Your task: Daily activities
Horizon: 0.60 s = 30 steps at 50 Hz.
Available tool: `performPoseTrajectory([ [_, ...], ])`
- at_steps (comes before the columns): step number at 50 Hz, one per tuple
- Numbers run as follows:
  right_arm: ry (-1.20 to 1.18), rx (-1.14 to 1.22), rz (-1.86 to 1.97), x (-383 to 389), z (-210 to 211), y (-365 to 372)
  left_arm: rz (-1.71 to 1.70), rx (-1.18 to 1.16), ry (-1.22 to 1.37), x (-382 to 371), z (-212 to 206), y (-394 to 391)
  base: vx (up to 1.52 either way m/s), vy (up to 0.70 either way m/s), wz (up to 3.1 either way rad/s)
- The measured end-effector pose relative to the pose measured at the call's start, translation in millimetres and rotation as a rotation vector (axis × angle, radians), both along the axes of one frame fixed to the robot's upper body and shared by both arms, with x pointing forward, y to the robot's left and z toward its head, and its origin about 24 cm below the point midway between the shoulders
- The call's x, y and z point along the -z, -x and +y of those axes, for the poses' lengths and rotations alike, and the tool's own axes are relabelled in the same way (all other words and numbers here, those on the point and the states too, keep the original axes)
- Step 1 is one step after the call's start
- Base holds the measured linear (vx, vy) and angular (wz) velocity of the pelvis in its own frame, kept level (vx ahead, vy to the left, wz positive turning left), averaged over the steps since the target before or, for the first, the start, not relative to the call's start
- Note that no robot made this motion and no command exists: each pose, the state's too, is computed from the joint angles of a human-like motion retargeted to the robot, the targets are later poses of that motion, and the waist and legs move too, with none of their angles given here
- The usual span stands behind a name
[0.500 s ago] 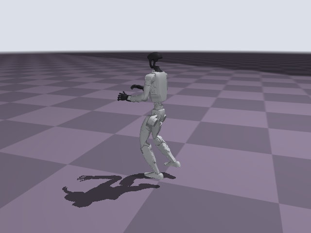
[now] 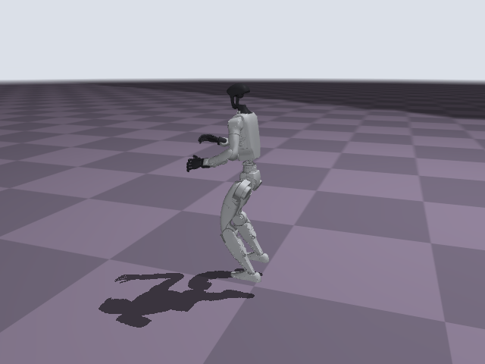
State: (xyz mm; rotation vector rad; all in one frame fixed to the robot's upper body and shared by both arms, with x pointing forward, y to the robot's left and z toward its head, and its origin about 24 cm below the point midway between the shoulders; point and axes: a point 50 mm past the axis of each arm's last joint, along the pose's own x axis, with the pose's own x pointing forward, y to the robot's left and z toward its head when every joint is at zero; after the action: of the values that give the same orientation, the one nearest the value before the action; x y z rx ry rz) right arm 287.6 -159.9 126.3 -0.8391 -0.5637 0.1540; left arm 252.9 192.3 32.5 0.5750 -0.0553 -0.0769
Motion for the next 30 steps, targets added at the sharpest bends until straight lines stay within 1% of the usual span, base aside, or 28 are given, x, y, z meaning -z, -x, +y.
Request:
performPoseTrajectory([
  [5, -0.144, -0.047, 0.08, 6.6, 9.6, 4.0, 0.011, 0.074, 0.053, -0.6, -14.8, 11.3, 0.07, -0.2, 0.12],
  [9, -0.272, -0.098, 0.162, 15.5, 22.1, 9.3, -0.025, 0.163, 0.093, -10.9, -35.1, 13.4, 0.02, -0.17, 0.07],
  [17, -0.534, -0.185, 0.326, 28.4, 44.1, 17.6, -0.257, 0.299, 0.164, -64.4, -72.8, -1.9, 0.0, -0.08, 0.07],
  [20, -0.671, -0.235, 0.272, 7.3, 51.5, 19.2, -0.416, 0.336, 0.208, -101.0, -83.7, -7.1, 0.0, 0.0, 0.0],
  [23, -0.827, -0.316, 0.132, -31.8, 59.0, 25.0, -0.605, 0.376, 0.263, -144.3, -94.2, -6.7, 0.0, 0.0, 0.0],
  [30, -1.189, -0.633, -0.195, -122.2, 73.6, 68.2, -1.013, 0.478, 0.403, -228.9, -117.7, 20.5, 0.0, 0.0, 0.0],
])
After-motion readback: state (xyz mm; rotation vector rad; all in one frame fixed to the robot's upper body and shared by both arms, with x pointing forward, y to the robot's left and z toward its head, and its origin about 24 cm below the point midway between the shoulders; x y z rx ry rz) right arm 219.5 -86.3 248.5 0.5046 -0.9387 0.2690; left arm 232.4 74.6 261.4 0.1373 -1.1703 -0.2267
